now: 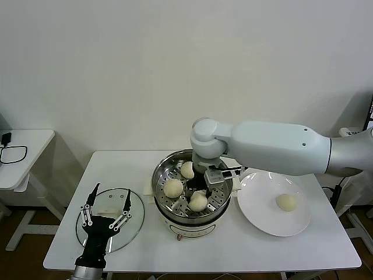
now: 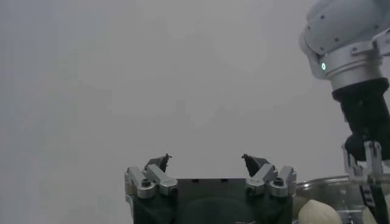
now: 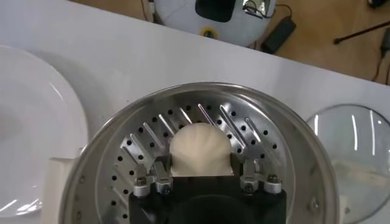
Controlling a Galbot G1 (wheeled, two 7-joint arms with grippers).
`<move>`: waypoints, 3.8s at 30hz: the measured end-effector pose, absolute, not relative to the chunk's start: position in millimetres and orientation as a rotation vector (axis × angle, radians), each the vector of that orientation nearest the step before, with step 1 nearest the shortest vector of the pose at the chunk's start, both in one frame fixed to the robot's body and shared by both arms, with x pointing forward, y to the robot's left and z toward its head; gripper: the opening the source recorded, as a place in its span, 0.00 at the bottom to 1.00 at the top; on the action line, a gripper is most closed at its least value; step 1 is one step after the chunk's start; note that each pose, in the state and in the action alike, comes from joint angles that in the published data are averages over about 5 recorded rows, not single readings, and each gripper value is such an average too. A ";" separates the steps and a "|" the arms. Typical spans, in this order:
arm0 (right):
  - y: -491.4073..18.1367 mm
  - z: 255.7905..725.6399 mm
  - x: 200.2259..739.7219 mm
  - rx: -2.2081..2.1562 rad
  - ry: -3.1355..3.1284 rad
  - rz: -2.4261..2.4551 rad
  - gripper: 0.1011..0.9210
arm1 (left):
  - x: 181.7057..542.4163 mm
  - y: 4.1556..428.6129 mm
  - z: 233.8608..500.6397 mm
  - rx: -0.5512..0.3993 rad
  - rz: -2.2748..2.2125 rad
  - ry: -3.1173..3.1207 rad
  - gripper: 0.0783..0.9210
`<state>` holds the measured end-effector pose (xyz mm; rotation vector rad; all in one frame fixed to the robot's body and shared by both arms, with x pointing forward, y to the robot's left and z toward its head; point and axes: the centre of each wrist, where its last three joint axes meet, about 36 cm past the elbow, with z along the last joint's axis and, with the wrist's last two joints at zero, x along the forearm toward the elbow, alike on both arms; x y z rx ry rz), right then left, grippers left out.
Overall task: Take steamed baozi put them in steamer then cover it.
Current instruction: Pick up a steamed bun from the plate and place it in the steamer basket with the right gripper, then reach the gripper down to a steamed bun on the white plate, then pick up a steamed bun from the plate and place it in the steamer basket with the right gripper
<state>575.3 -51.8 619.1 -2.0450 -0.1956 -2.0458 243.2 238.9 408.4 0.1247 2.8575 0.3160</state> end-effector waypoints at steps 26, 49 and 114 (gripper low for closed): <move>-121.8 687.8 618.7 -2.075 0.392 -2.229 0.88 | 246.6 238.7 407.6 0.125 0.303 2.858 0.88; -410.2 603.1 680.5 -2.345 2.197 -2.215 0.88 | 242.4 237.8 409.3 0.118 0.302 2.868 0.88; -304.1 659.4 698.2 -2.491 2.094 -2.155 0.65 | 253.9 242.4 404.2 0.135 0.315 2.860 0.88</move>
